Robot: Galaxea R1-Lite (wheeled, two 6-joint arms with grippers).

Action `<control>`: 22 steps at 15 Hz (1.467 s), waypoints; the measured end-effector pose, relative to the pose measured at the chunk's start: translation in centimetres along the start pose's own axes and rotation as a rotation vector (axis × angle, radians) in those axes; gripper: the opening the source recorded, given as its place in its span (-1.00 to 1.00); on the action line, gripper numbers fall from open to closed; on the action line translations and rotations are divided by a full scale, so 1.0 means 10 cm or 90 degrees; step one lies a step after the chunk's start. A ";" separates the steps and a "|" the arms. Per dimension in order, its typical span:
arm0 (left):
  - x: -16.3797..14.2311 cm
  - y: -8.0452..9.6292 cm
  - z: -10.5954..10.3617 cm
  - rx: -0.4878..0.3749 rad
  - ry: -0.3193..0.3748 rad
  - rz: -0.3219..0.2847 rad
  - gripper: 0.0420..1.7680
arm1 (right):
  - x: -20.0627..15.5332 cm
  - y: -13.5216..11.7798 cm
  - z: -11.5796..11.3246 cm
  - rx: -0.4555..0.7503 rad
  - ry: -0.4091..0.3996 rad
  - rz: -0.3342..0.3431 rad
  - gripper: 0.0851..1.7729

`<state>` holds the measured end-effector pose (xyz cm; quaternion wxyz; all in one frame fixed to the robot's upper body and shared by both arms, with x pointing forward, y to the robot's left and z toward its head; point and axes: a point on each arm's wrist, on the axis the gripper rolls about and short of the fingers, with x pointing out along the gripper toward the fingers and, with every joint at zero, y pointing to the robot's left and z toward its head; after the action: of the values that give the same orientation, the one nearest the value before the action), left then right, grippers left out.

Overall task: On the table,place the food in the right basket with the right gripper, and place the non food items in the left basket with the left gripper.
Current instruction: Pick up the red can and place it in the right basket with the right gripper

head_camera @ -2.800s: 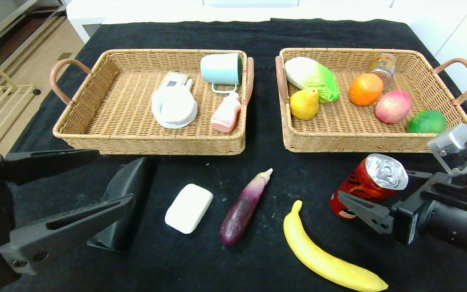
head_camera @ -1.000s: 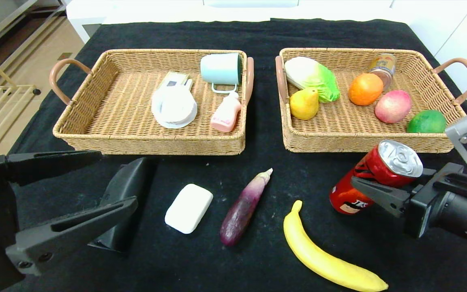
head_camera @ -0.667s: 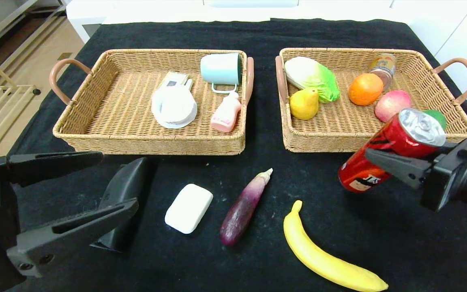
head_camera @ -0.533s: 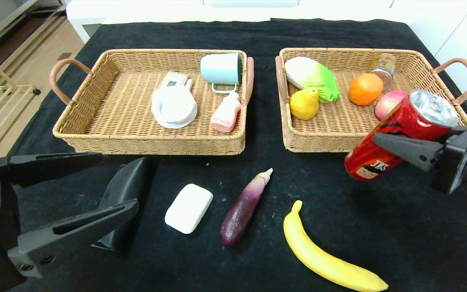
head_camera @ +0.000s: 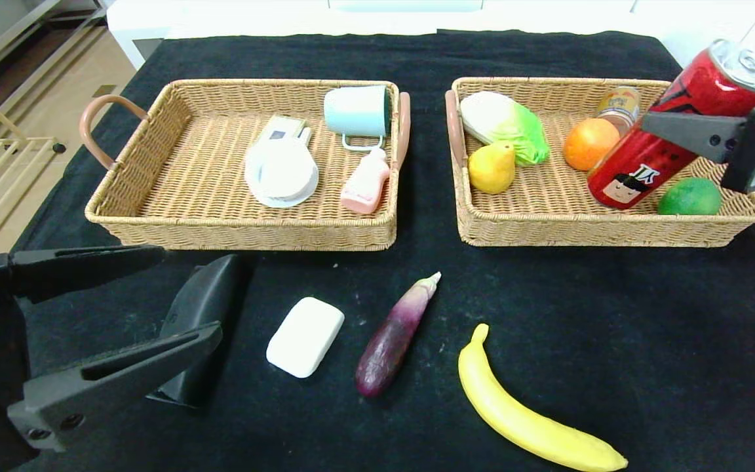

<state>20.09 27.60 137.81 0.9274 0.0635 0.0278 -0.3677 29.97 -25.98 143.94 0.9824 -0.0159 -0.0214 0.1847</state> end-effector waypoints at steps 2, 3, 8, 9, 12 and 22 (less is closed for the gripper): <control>0.00 0.00 0.00 0.000 0.000 0.000 0.94 | 0.13 -0.05 0.02 0.000 -0.002 -0.012 0.07; 0.00 0.00 0.00 0.000 0.000 0.000 0.94 | 0.19 -0.06 0.02 0.000 0.001 -0.015 0.07; 0.00 0.00 0.00 0.000 0.000 0.000 0.94 | 0.53 -0.14 -0.03 0.007 -0.001 -0.033 0.07; 0.00 0.00 0.00 0.001 -0.001 0.000 0.94 | 0.59 -0.16 -0.04 0.010 -0.007 -0.039 0.07; 0.00 0.00 0.00 0.001 -0.001 0.000 0.94 | 0.76 -0.25 -0.16 0.012 0.006 -0.058 0.07; 0.01 0.00 0.00 0.004 0.002 0.000 0.94 | 1.08 -0.40 -0.39 0.013 0.026 -0.079 0.07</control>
<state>20.15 27.57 137.78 0.9271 0.0667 0.0279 -0.3677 41.68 -25.81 140.61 0.9924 -0.0082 -0.0005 0.1230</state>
